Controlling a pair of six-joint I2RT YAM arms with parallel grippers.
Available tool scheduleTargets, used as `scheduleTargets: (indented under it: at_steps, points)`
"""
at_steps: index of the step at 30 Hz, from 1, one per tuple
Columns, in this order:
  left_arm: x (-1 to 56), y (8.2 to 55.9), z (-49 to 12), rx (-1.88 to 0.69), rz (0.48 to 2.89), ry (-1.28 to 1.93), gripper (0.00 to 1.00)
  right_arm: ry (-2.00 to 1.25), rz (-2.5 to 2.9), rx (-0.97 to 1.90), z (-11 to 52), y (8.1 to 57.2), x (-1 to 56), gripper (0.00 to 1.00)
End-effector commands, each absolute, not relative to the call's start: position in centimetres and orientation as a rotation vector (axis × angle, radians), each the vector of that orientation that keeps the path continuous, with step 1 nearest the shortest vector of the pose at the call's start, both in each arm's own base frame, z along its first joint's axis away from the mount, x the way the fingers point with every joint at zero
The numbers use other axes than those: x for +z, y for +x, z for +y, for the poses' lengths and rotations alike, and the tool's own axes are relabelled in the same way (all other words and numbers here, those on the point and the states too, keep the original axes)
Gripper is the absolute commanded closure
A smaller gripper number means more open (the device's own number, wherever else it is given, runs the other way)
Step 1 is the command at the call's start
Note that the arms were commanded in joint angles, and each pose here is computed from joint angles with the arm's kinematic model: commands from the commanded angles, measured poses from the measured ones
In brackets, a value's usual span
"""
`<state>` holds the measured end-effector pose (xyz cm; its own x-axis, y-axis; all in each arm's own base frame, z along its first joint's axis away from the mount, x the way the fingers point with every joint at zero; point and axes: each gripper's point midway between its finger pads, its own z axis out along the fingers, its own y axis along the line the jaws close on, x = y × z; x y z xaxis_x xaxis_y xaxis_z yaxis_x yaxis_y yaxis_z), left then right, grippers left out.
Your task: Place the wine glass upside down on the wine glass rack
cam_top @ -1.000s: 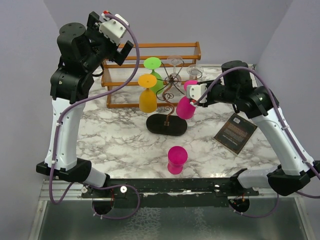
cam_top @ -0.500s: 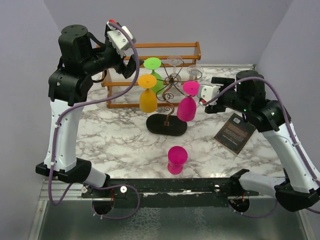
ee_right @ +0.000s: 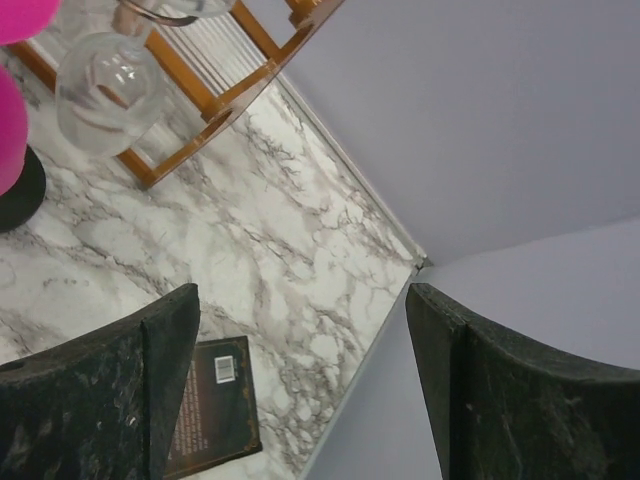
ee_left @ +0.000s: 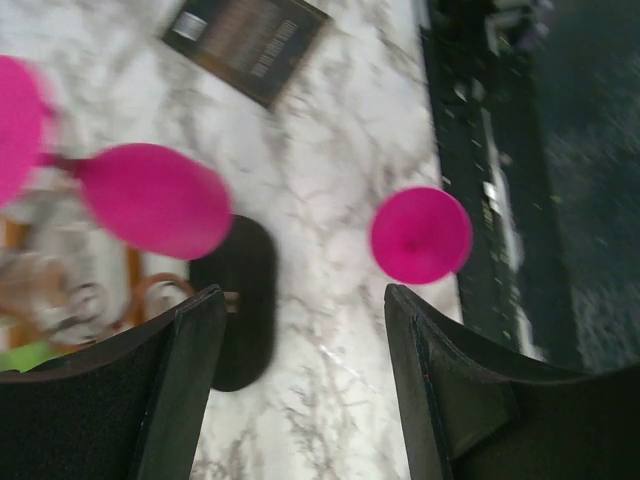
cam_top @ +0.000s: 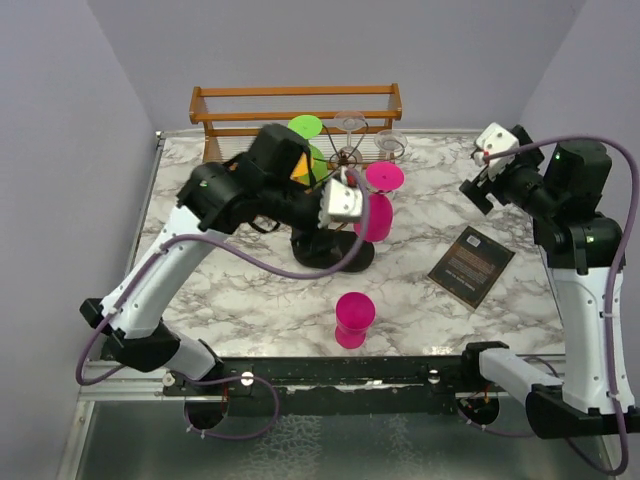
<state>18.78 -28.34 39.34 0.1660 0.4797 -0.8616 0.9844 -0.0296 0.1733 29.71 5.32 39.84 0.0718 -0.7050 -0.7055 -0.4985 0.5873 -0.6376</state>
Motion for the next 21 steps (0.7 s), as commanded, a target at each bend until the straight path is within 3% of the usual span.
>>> scheduleTargets:
  at_steps: [1,4,9,21]
  points:
    - [31.9,13.4,-27.9,-0.822,1.503,1.948,0.36,-0.845,1.605,-0.010,5.2,31.1,40.8,0.17]
    - [27.7,11.6,-28.4,-0.819,1.527,2.092,0.43,-0.788,1.619,0.027,4.5,31.8,41.0,0.17]
    - [23.4,8.9,-29.7,-0.872,1.498,2.243,0.45,-0.773,1.641,0.056,4.2,32.5,40.5,0.17]
    - [17.2,6.8,-32.4,-0.837,1.444,2.418,0.53,-0.787,1.652,0.055,4.2,32.8,39.5,0.17]
